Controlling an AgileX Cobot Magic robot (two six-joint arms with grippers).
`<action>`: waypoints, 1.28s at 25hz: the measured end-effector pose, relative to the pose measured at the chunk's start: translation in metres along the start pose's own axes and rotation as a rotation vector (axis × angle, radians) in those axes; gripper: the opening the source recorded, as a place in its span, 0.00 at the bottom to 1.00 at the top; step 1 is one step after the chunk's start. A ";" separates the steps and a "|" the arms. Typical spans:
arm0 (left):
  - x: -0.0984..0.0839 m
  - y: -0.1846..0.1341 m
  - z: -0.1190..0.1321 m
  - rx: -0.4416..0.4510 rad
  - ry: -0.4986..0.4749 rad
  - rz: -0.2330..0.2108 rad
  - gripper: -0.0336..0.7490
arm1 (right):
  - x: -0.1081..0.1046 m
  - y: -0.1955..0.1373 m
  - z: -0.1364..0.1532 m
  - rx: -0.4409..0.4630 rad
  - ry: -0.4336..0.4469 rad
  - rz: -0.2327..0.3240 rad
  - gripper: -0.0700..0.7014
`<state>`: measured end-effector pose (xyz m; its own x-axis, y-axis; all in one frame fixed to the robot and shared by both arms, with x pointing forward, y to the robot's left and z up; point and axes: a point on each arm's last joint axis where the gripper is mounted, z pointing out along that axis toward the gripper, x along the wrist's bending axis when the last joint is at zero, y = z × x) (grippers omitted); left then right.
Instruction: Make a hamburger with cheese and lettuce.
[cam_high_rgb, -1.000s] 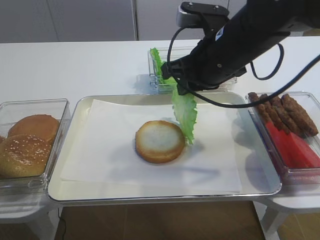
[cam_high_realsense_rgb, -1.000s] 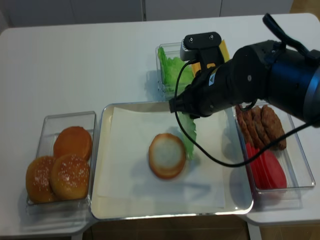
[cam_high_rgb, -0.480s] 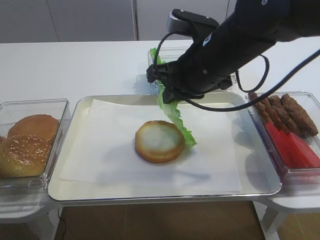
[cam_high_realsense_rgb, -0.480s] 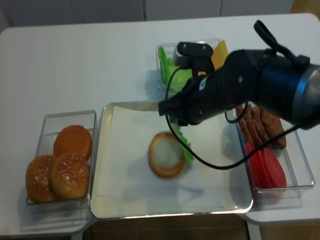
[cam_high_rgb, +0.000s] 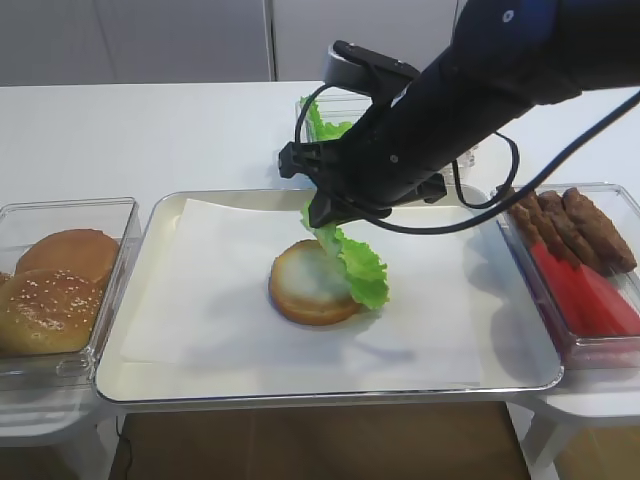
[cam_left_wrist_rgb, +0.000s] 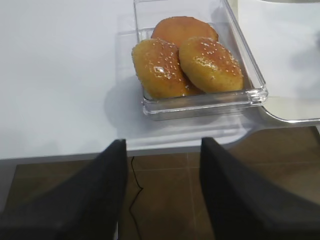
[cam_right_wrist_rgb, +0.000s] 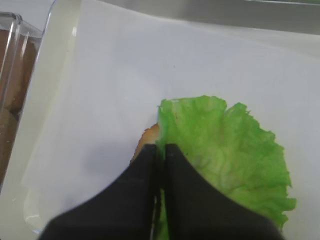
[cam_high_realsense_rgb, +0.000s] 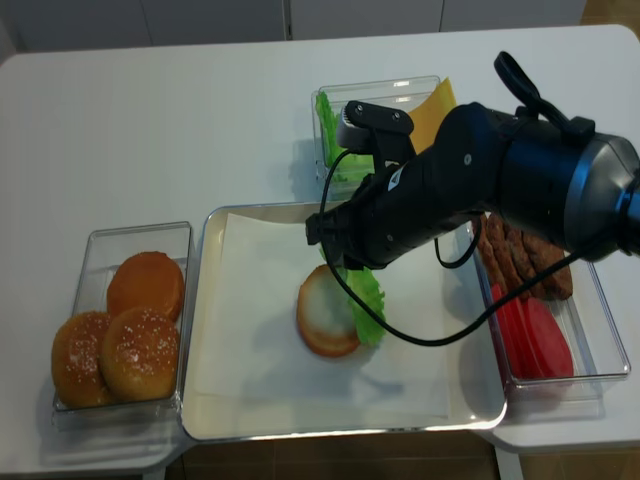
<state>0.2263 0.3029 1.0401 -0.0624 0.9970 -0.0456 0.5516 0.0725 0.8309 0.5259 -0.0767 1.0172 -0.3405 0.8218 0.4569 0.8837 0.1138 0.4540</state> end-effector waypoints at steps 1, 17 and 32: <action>0.000 0.000 0.000 0.000 0.000 0.000 0.50 | 0.000 0.000 0.000 0.000 0.000 -0.007 0.16; 0.000 0.000 0.000 0.000 0.000 0.000 0.50 | 0.000 0.000 0.000 0.003 0.002 -0.024 0.90; 0.000 0.000 0.000 0.000 0.000 0.000 0.50 | -0.003 0.017 -0.056 0.118 -0.238 -0.187 0.89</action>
<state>0.2263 0.3029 1.0401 -0.0624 0.9970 -0.0456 0.5516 0.0725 0.8309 0.5238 -0.1082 1.0662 -0.4280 0.8865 0.1758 0.8487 0.3274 0.4153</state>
